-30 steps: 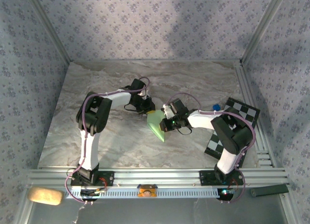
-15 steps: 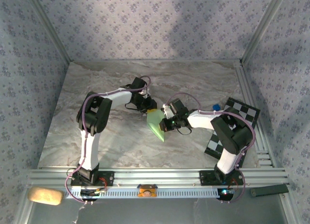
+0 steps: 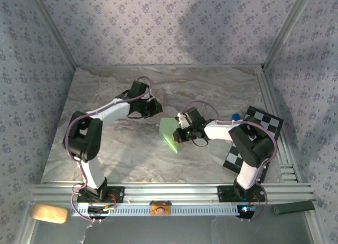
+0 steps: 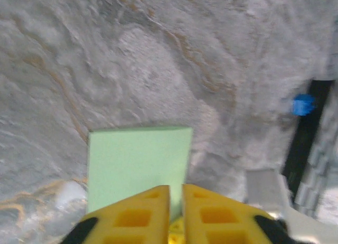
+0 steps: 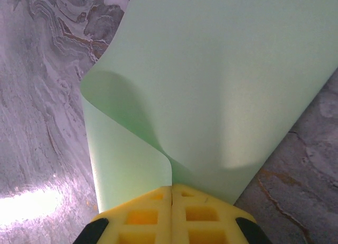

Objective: Fold a paper plane with a square sheet of paper (pick it up from the middle)
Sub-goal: Third fold the triangle at the center of the table.

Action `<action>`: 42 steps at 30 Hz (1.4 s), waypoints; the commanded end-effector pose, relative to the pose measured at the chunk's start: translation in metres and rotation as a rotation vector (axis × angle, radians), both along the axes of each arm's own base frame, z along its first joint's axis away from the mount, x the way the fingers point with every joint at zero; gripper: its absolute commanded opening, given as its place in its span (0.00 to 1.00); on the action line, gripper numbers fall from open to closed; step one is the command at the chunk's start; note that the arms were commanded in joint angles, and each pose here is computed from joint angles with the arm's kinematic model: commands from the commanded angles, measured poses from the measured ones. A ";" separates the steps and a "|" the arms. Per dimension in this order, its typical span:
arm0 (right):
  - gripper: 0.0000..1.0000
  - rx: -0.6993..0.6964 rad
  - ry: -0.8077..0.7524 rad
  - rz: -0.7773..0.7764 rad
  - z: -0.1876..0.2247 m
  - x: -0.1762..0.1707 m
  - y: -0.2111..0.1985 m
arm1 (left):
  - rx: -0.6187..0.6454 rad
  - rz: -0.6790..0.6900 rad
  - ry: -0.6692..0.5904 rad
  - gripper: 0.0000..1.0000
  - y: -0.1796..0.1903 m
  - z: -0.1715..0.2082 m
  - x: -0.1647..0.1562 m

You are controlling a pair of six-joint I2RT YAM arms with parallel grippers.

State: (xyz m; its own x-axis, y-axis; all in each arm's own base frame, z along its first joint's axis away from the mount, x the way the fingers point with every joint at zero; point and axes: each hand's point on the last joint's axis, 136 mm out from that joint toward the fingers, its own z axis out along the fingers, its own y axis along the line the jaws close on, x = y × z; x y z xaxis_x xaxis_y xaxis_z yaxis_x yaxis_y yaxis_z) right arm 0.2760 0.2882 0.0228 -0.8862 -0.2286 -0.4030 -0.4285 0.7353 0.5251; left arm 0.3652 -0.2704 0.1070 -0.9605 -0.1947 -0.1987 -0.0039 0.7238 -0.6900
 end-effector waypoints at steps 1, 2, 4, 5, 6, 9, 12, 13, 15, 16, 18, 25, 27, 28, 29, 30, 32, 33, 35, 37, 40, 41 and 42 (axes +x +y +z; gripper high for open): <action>0.00 -0.038 0.051 -0.040 -0.020 -0.003 -0.011 | -0.189 -0.034 0.020 0.07 -0.019 0.014 -0.020; 0.00 -0.038 0.052 -0.040 -0.020 -0.003 -0.011 | -0.228 -0.041 0.033 0.05 -0.024 0.012 -0.029; 0.00 -0.038 0.051 -0.041 -0.019 -0.003 -0.012 | -0.279 -0.054 0.055 0.04 -0.032 0.008 -0.044; 0.00 -0.041 0.051 -0.044 -0.019 -0.003 -0.012 | -0.288 -0.059 0.067 0.03 -0.035 0.003 -0.052; 0.00 -0.042 0.051 -0.045 -0.019 -0.003 -0.013 | -0.285 -0.060 0.084 0.03 -0.037 -0.004 -0.060; 0.00 -0.045 0.052 -0.047 -0.020 -0.002 -0.013 | -0.278 -0.056 0.111 0.02 -0.040 -0.019 -0.077; 0.00 -0.049 0.056 -0.045 -0.020 -0.003 -0.013 | -0.281 -0.033 0.127 0.01 -0.040 -0.032 -0.086; 0.00 -0.050 0.056 -0.045 -0.020 -0.003 -0.013 | -0.294 -0.028 0.129 0.01 -0.041 -0.034 -0.087; 0.00 -0.050 0.056 -0.044 -0.020 -0.004 -0.013 | -0.307 -0.026 0.143 0.00 -0.042 -0.036 -0.088; 0.00 -0.052 0.060 -0.045 -0.020 -0.004 -0.013 | -0.299 -0.018 0.154 0.00 -0.042 -0.040 -0.089; 0.00 -0.056 0.060 -0.043 -0.021 -0.005 -0.013 | -0.260 -0.016 0.174 0.00 -0.039 -0.047 -0.090; 0.00 -0.064 0.065 -0.043 -0.024 -0.008 -0.014 | -0.231 -0.013 0.212 0.00 -0.038 -0.064 -0.095; 0.00 -0.064 0.067 -0.044 -0.024 -0.008 -0.014 | -0.220 -0.012 0.214 0.00 -0.036 -0.066 -0.096; 0.00 -0.065 0.066 -0.046 -0.024 -0.008 -0.014 | -0.216 -0.014 0.216 0.00 -0.036 -0.067 -0.096; 0.00 -0.065 0.066 -0.046 -0.024 -0.008 -0.014 | -0.212 -0.014 0.219 0.00 -0.035 -0.068 -0.097; 0.00 -0.065 0.068 -0.044 -0.024 -0.008 -0.014 | -0.209 -0.015 0.219 0.00 -0.035 -0.068 -0.097; 0.00 -0.065 0.067 -0.043 -0.024 -0.009 -0.013 | -0.200 -0.014 0.224 0.00 -0.033 -0.071 -0.098; 0.00 -0.064 0.067 -0.043 -0.024 -0.008 -0.013 | -0.190 -0.012 0.225 0.00 -0.032 -0.073 -0.099; 0.00 -0.065 0.069 -0.043 -0.024 -0.009 -0.013 | -0.172 -0.010 0.226 0.00 -0.030 -0.076 -0.100; 0.00 -0.062 0.070 -0.043 -0.024 -0.009 -0.013 | -0.159 -0.008 0.224 0.00 -0.028 -0.079 -0.099; 0.00 -0.062 0.069 -0.041 -0.024 -0.009 -0.012 | -0.155 -0.014 0.216 0.00 -0.029 -0.081 -0.098; 0.00 -0.064 0.073 -0.043 -0.025 -0.009 -0.013 | -0.150 -0.011 0.216 0.00 -0.029 -0.082 -0.098; 0.00 -0.063 0.072 -0.042 -0.025 -0.010 -0.013 | -0.144 -0.013 0.217 0.00 -0.028 -0.084 -0.098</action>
